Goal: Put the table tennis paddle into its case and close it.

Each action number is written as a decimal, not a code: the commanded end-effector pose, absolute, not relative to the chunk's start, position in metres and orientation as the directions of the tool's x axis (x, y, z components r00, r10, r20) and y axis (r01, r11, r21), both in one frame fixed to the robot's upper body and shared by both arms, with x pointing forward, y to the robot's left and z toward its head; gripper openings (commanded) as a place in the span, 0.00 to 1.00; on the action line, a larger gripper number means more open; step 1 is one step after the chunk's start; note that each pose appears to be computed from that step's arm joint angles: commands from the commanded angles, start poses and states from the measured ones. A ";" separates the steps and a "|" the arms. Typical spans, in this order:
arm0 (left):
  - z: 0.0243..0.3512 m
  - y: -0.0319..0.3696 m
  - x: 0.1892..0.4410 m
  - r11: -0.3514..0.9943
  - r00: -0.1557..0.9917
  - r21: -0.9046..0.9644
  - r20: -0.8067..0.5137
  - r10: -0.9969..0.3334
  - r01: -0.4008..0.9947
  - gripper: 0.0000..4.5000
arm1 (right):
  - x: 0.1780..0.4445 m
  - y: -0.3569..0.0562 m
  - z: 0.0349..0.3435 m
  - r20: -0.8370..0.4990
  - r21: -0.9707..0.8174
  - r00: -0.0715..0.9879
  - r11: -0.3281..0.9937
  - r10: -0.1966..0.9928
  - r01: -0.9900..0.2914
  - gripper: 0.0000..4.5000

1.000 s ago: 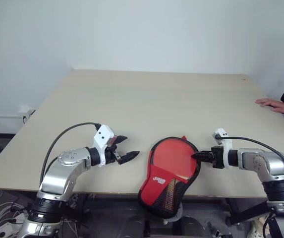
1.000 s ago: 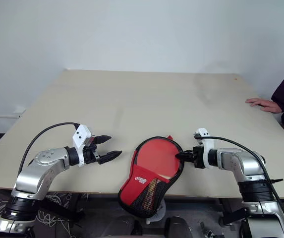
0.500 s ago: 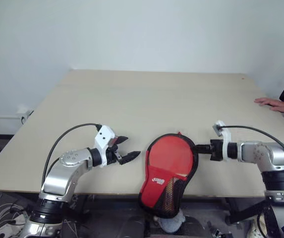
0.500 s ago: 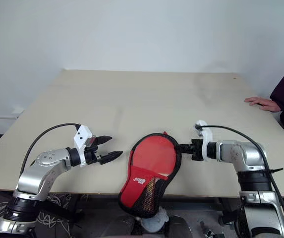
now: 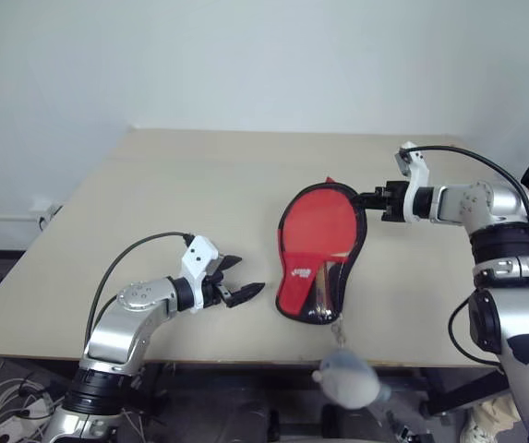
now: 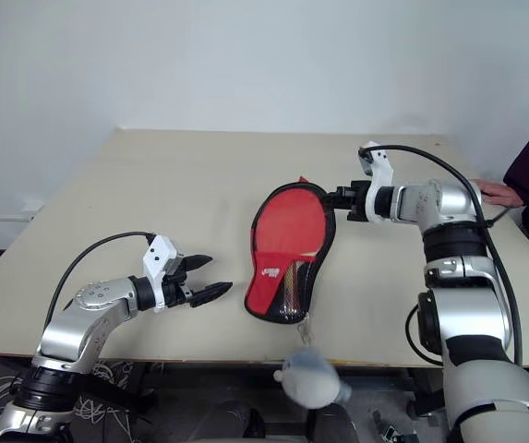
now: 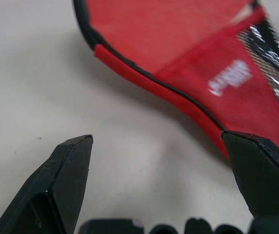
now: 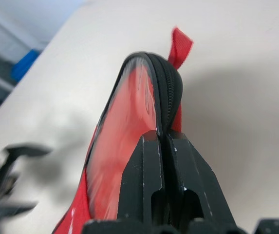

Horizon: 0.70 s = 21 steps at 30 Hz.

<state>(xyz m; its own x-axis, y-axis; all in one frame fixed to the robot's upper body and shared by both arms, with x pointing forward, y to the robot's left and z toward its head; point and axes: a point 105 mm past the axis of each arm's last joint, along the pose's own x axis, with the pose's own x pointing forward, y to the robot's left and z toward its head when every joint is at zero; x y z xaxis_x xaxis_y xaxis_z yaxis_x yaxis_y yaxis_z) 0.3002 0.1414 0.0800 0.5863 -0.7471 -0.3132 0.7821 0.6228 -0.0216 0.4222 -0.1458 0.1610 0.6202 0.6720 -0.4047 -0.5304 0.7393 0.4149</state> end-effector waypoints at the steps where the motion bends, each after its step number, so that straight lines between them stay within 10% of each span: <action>1: 0.094 0.142 0.304 0.624 0.604 0.026 -0.281 -0.745 0.781 1.00 | 0.447 -0.160 0.173 -0.374 0.272 0.739 0.828 0.560 -0.490 0.00; 17: 0.095 0.142 0.305 0.633 0.615 0.029 -0.276 -0.739 0.774 1.00 | 0.453 -0.166 0.116 -0.448 0.073 0.781 0.889 0.434 -0.452 0.00; 21: 0.095 0.143 0.305 0.639 0.622 0.032 -0.276 -0.733 0.768 1.00 | 0.452 -0.163 0.115 -0.447 0.078 0.776 0.883 0.445 -0.462 0.26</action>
